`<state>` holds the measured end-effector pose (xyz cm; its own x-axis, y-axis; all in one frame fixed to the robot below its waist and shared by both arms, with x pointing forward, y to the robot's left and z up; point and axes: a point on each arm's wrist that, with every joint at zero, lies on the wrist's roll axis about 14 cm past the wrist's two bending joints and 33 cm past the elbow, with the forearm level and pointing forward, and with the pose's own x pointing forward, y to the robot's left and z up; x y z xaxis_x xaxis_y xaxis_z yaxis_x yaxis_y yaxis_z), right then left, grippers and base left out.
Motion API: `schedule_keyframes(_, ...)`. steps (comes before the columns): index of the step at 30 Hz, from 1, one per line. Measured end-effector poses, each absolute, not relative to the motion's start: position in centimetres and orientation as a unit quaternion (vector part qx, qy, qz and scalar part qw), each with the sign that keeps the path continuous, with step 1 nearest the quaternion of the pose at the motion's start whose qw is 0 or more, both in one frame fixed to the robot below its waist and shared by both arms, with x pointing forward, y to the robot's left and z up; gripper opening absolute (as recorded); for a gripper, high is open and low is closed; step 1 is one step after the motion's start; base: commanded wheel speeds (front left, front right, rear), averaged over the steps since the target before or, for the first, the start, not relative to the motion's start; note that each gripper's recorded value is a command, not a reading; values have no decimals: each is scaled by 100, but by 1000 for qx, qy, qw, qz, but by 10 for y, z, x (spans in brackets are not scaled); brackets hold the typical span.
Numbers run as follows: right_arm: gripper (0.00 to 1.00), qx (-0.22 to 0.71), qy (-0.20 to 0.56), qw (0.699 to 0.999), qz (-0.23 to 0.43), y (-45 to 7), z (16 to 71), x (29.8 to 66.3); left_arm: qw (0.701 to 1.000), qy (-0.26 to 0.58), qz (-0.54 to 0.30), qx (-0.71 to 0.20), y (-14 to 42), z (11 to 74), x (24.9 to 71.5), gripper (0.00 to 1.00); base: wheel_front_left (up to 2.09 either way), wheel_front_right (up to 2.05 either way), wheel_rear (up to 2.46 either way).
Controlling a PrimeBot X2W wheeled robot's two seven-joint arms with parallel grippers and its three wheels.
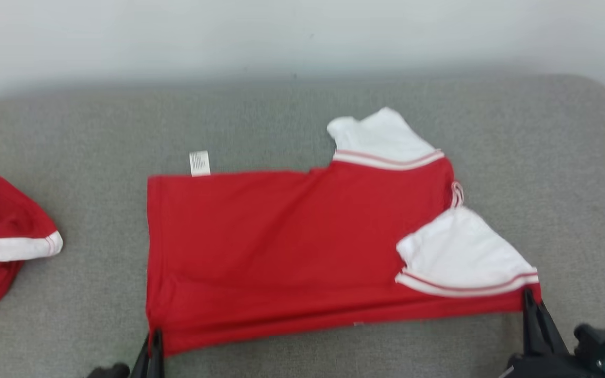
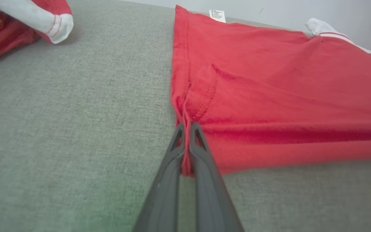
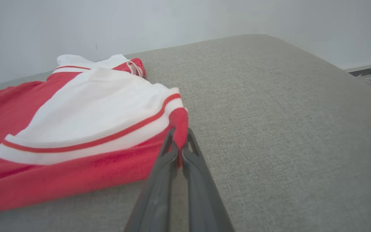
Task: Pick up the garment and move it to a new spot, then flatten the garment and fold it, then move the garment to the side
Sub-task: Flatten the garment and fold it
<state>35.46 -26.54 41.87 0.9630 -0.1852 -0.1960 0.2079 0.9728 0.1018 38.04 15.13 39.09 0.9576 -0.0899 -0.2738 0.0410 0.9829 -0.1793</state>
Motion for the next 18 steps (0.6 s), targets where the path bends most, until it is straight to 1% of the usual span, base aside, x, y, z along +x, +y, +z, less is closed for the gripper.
schedule_keyframes(8,0,71,95,985,-128,-275,417,307,984,151,-33,-87,151,390,343,0,0,0,0)
schedule_keyframes(18,0,85,109,980,-144,-275,405,269,981,168,-45,-82,142,382,313,0,0,0,0)
